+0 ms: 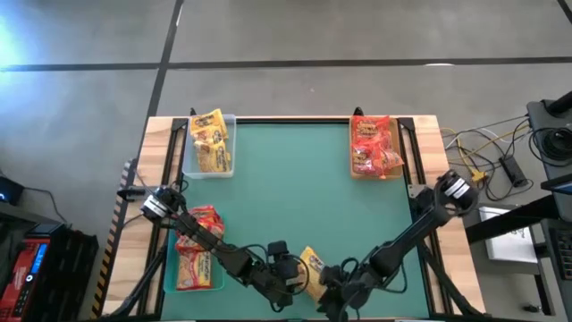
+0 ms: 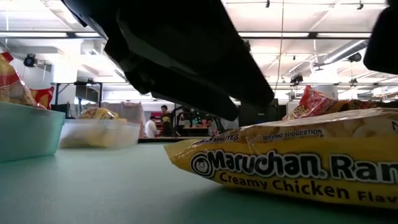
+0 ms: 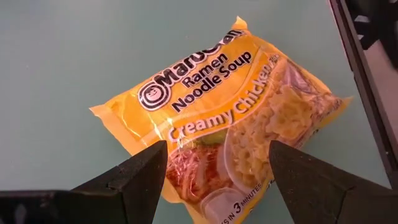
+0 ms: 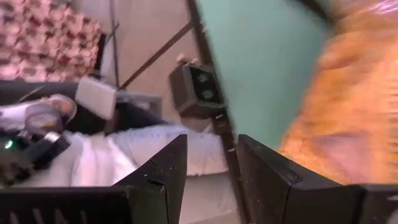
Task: Sort Maruchan noodles
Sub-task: Put the yellow noodle pack into the transparent bin
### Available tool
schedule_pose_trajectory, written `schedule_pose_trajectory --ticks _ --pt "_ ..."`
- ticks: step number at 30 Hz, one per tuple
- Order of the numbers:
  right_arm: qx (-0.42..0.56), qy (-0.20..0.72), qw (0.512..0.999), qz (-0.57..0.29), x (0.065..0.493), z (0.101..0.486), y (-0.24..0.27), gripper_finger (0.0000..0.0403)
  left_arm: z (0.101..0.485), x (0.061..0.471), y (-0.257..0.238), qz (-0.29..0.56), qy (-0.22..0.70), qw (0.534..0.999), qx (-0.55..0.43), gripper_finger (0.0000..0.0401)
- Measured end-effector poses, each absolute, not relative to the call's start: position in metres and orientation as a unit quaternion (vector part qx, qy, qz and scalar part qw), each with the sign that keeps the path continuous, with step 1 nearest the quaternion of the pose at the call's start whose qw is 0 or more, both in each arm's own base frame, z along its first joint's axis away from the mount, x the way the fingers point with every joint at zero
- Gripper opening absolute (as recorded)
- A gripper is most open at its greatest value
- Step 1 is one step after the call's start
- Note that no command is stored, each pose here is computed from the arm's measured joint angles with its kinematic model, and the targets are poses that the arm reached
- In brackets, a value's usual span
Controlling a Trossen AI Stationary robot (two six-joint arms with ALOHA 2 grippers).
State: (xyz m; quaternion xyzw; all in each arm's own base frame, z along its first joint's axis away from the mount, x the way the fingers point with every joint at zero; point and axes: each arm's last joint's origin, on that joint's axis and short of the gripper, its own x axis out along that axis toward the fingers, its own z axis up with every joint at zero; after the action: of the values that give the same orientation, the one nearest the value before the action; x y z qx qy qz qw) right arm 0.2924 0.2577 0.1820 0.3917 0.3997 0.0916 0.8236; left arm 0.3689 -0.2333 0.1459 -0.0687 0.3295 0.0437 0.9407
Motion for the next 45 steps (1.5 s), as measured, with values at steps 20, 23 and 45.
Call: schedule_pose_trajectory --ticks 20,23,45 --pt "0.296 0.522 0.8 -0.015 0.294 0.159 0.253 0.0132 0.148 0.371 -0.235 0.028 0.323 0.943 -0.082 0.0264" --pt "0.263 0.523 0.81 -0.036 0.295 0.158 0.244 0.0132 0.148 0.371 -0.235 0.029 0.322 0.943 -0.082 0.0264" --pt "0.168 0.506 0.845 -0.031 0.325 0.161 0.198 0.0132 0.132 0.377 -0.199 0.064 0.352 0.934 -0.015 0.0264"
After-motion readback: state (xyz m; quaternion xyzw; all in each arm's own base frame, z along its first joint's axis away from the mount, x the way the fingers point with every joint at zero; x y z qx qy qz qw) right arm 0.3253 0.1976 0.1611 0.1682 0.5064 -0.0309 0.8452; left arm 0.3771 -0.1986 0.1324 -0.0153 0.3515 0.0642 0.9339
